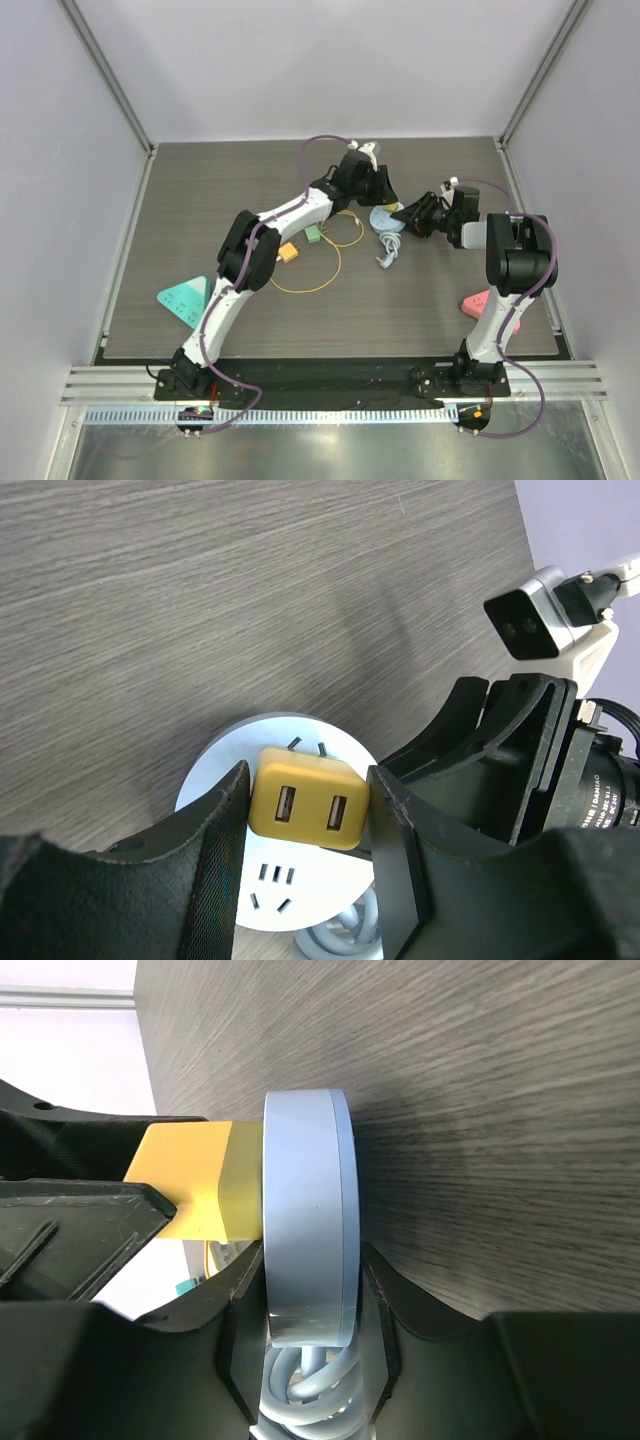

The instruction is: Pull the plug off the socket

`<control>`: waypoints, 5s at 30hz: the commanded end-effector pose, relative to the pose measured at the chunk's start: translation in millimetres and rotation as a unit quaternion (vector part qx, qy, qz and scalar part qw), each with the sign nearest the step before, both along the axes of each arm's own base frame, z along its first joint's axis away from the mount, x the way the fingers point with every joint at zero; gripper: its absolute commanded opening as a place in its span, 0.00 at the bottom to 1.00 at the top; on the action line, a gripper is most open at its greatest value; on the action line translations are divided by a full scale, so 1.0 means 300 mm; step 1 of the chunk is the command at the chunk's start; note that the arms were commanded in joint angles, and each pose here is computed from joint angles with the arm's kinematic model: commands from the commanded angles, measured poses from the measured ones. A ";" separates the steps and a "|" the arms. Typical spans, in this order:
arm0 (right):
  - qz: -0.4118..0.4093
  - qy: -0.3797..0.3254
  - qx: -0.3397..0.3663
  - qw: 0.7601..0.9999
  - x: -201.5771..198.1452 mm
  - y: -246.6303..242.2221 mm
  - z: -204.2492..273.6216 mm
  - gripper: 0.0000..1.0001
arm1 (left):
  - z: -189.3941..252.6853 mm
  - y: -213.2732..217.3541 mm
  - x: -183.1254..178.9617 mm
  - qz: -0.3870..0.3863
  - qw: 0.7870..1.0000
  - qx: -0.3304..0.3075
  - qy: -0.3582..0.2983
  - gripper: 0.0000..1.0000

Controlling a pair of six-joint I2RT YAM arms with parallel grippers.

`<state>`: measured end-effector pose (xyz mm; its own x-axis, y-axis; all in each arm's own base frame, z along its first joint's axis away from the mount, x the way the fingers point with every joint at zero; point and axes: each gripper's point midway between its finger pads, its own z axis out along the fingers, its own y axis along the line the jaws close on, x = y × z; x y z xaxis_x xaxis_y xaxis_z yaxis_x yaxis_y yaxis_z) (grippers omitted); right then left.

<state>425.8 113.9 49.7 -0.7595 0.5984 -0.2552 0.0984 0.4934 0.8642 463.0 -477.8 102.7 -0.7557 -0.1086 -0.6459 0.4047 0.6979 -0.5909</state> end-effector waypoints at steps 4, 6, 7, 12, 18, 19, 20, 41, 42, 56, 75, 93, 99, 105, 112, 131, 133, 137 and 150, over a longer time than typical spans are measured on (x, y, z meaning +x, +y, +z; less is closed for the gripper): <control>-0.007 0.021 -0.027 0.999 -0.001 -0.017 -0.057 0.01 | 0.122 0.029 -0.018 0.010 0.998 0.043 -0.052 0.00; -0.009 0.021 -0.028 0.999 0.002 -0.019 -0.057 0.01 | 0.132 0.033 -0.023 0.010 0.998 0.033 -0.048 0.00; -0.009 0.021 -0.028 0.999 0.002 -0.019 -0.054 0.01 | 0.115 0.026 -0.042 0.003 1.000 0.016 -0.023 0.00; -0.014 0.026 -0.034 0.999 0.003 -0.025 -0.063 0.01 | 0.135 0.032 -0.038 0.011 0.999 -0.037 0.011 0.00; -0.019 0.037 -0.041 0.998 0.002 -0.033 -0.080 0.01 | 0.155 0.065 -0.046 0.031 0.999 -0.002 -0.015 0.00; -0.020 0.040 -0.043 0.998 0.003 -0.035 -0.084 0.01 | 0.166 0.056 -0.048 0.028 0.999 -0.016 -0.014 0.00; -0.021 0.040 -0.043 0.998 0.002 -0.035 -0.085 0.01 | 0.179 0.063 -0.040 0.030 0.999 -0.031 -0.006 0.00; -0.025 0.050 -0.051 0.997 0.002 -0.044 -0.100 0.01 | 0.271 0.091 -0.034 0.063 0.997 -0.009 -0.044 0.00; -0.025 0.051 -0.051 0.997 0.001 -0.044 -0.100 0.01 | 0.286 0.084 -0.037 0.059 0.997 -0.008 -0.052 0.00; -0.027 0.054 -0.056 0.997 0.002 -0.046 -0.104 0.01 | 0.377 0.082 -0.042 0.051 0.996 -0.027 -0.072 0.00; -0.018 0.040 -0.051 0.998 0.004 -0.038 -0.083 0.01 | 0.326 0.179 -0.036 0.036 0.995 0.054 -0.077 0.81; -0.004 0.029 -0.048 0.998 0.007 -0.021 -0.068 0.01 | 0.084 0.072 -0.057 -0.123 0.989 0.081 -0.020 0.76; -0.001 0.026 -0.050 0.998 0.010 -0.016 -0.064 0.01 | 0.023 0.110 -0.053 -0.114 0.987 0.113 -0.014 0.80; 0.001 0.029 -0.049 0.998 0.004 -0.014 -0.069 0.01 | -0.003 0.098 -0.054 -0.110 0.988 0.106 -0.004 0.68; 0.011 0.028 -0.046 0.998 -0.001 -0.005 -0.068 0.01 | 0.002 0.069 -0.048 -0.111 0.990 0.084 -0.003 0.72; 0.030 0.006 -0.048 0.998 -0.019 0.001 -0.016 0.38 | -0.014 0.067 -0.019 -0.076 0.994 0.078 0.007 0.22; 0.032 0.002 -0.050 0.998 -0.024 0.001 -0.006 0.45 | -0.014 0.067 -0.022 -0.076 0.994 0.079 0.007 0.20; 0.031 0.002 -0.053 0.998 -0.033 -0.003 -0.001 0.50 | -0.015 0.067 -0.026 -0.075 0.994 0.084 0.003 0.15; 0.019 0.024 -0.045 0.999 -0.030 -0.004 -0.052 0.01 | 0.118 0.027 -0.047 -0.079 0.996 0.019 -0.035 0.00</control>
<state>420.9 116.8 49.4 -0.7951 0.5432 -0.2696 0.0829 0.5378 0.8390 443.5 -460.5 91.1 -0.7636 0.1182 -0.6348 0.5170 0.7009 -0.4914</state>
